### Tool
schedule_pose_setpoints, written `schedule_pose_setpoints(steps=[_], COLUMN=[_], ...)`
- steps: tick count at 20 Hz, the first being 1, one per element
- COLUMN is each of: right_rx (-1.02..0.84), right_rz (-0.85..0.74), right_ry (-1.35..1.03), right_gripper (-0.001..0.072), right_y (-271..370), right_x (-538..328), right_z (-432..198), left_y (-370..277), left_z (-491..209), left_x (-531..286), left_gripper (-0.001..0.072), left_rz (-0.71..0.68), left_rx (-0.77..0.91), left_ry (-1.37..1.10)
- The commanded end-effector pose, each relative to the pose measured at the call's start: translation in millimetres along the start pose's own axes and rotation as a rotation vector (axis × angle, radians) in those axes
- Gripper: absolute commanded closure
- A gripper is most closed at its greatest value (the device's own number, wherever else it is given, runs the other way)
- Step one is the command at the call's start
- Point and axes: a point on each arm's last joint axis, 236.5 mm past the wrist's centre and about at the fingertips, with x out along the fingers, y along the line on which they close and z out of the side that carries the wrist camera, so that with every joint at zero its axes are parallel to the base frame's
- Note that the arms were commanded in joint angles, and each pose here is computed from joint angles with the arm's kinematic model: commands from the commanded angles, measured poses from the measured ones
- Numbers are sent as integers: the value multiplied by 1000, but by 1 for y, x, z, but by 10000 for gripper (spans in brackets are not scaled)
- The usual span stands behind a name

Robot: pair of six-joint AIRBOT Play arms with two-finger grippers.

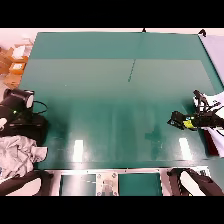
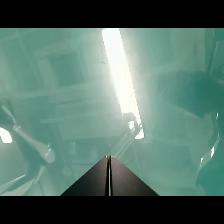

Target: Fold the shirts.

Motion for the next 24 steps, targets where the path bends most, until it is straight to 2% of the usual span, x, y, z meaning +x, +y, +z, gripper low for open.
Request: schedule_pose_setpoints(steps=[1, 2, 6, 8, 10, 12, 15, 17, 21, 22, 23, 24], right_rx=[0, 0, 0, 0, 0, 0, 0, 0, 0, 0, 0, 0], right_rz=[0, 0, 0, 0, 0, 0, 1, 1, 1, 1, 1, 1], right_ry=[0, 0, 0, 0, 0, 0, 0, 0, -3, -3, -3, -4], right_gripper=[692, 693, 692, 692, 692, 692, 692, 692, 692, 685, 620, 472], right_y=[0, 0, 0, 0, 0, 0, 0, 0, 0, 0, 0, 0], right_x=[0, 0, 0, 0, 0, 0, 0, 0, 0, 0, 0, 0], right_z=[0, 0, 0, 0, 0, 0, 0, 0, 1, 1, 1, 1], left_y=[9, 7, -5, -24, -56, -112, -208, -265, -362, -378, -387, -385], left_z=[12, 14, 22, 44, 67, 80, 59, 36, 2, -1, 0, 6], left_x=[16, 16, -9, -58, -138, -233, -344, -368, -352, -347, -340, -334], left_gripper=[476, 671, 681, 682, 682, 682, 682, 682, 678, 455, 23, 0], left_rz=[-27, -37, -124, -216, -279, -393, -622, -734, -899, -936, -946, -924], left_rx=[-16, 4, 63, 98, 204, 324, 503, 594, 725, 733, 730, 726], left_ry=[-58, -64, -63, -121, -258, -477, -761, -811, -712, -686, -668, -667])
